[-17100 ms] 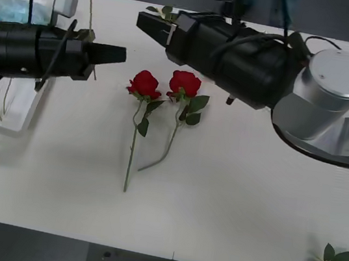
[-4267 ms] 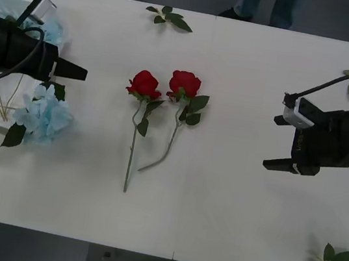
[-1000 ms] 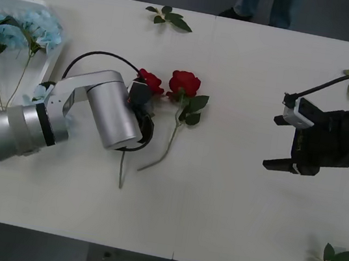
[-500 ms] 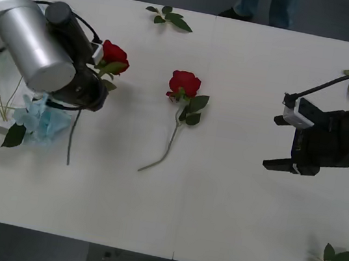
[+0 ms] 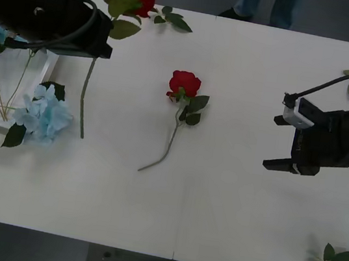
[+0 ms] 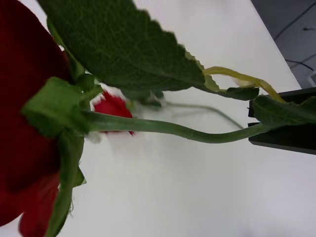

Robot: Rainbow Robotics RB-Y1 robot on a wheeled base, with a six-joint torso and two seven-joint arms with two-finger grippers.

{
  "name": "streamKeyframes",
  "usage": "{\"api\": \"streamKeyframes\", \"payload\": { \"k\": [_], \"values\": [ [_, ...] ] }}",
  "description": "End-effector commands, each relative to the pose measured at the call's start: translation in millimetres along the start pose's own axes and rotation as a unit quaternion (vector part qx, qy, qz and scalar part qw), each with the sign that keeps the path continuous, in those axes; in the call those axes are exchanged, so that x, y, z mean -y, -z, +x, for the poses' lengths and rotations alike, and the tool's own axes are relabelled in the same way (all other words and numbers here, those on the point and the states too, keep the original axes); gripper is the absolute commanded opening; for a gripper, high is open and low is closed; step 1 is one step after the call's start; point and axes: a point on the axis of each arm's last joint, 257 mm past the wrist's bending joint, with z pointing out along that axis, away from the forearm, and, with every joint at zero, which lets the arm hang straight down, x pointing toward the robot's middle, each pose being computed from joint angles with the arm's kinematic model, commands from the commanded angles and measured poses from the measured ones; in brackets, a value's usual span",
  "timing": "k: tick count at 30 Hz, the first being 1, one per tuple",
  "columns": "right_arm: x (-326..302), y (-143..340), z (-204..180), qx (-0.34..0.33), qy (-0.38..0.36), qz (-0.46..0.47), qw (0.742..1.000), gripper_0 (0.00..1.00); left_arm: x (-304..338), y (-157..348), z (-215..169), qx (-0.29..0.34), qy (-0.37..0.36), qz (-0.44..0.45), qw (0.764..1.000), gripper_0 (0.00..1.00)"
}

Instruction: Put the red flowers into the right box and the blue flowers into the left box

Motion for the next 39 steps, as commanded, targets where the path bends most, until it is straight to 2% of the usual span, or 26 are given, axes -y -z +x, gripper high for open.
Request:
{"api": "streamKeyframes", "payload": {
  "k": [1, 8, 17, 18, 21, 25, 29, 32, 35, 39],
  "values": [
    [14.4, 14.0, -7.1, -0.003, 0.010, 0.019, 1.000, 1.00, 41.8, -0.9, -14.7, 0.049, -0.060, 0.077, 0.994, 0.00],
    [14.4, 14.0, -7.1, -0.003, 0.010, 0.019, 1.000, 1.00, 88.5, 0.7, -42.5, 0.135, -0.101, 0.161, 0.972, 0.00],
    [14.4, 14.0, -7.1, -0.003, 0.010, 0.019, 1.000, 1.00, 153.0, 15.9, -54.5, 0.200, -0.101, 0.283, 0.933, 0.00],
    [-21.1, -8.6, 25.4, -0.016, -0.025, -0.019, 0.999, 1.00, 158.3, 17.1, -54.2, 0.204, -0.105, 0.291, 0.929, 0.00],
    [-19.0, -14.0, 23.2, -0.007, -0.030, -0.011, 0.999, 1.00, 171.9, 20.4, -54.8, 0.218, -0.119, 0.311, 0.917, 0.00],
    [3.9, -1.5, 4.8, 0.004, -0.025, 0.001, 1.000, 1.00, 183.8, 21.3, -54.2, 0.233, -0.128, 0.329, 0.906, 0.00],
    [25.9, 31.7, -26.7, 0.020, -0.040, -0.014, 0.999, 1.00, 197.0, 22.6, -49.0, 0.239, -0.130, 0.352, 0.896, 0.00],
    [27.7, 58.7, -61.9, 0.066, -0.093, -0.044, 0.992, 1.00, 205.6, 21.8, -46.5, 0.244, -0.132, 0.364, 0.889, 0.00],
    [18.3, 78.9, -99.0, 0.133, -0.169, -0.090, 0.972, 1.00, 214.2, 19.1, -45.4, 0.250, -0.132, 0.371, 0.884, 0.00],
    [9.0, 79.2, -109.5, 0.146, -0.192, -0.108, 0.964, 1.00, 224.8, 14.0, -49.9, 0.274, -0.126, 0.375, 0.877, 0.00]
  ]
}}
